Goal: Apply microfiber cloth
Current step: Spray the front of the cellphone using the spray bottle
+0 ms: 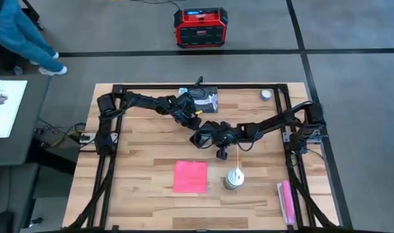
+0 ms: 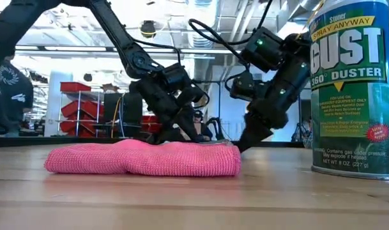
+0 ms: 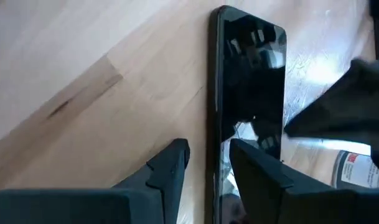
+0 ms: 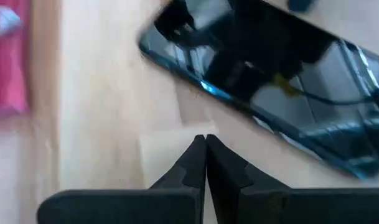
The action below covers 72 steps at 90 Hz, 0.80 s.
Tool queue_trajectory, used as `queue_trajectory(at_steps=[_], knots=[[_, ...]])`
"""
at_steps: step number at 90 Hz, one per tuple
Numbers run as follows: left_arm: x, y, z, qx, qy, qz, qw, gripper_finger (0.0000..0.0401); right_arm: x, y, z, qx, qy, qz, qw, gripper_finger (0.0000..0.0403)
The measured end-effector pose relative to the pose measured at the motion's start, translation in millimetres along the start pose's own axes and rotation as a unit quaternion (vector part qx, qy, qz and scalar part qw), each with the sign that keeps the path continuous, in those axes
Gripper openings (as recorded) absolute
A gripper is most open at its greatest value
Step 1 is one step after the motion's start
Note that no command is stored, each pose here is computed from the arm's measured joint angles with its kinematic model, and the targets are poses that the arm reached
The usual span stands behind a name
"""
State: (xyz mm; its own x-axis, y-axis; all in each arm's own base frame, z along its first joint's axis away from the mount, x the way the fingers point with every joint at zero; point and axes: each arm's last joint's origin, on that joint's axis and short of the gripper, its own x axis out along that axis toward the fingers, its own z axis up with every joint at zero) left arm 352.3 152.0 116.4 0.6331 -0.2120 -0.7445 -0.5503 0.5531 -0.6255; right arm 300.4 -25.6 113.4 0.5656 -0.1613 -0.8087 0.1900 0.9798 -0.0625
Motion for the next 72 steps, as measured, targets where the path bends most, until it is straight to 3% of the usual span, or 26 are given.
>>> queue_trajectory(at_steps=[28,72], knots=[[0,-1,1,0.009,-0.003,0.001,1.0,0.0115,1,-7,0,-0.001,0.001,-0.022,1.0,0.0],[2,-4,-1,0.016,-0.004,-0.002,1.0,0.0116,5,-13,8,0.011,-0.041,0.007,0.999,0.0]])
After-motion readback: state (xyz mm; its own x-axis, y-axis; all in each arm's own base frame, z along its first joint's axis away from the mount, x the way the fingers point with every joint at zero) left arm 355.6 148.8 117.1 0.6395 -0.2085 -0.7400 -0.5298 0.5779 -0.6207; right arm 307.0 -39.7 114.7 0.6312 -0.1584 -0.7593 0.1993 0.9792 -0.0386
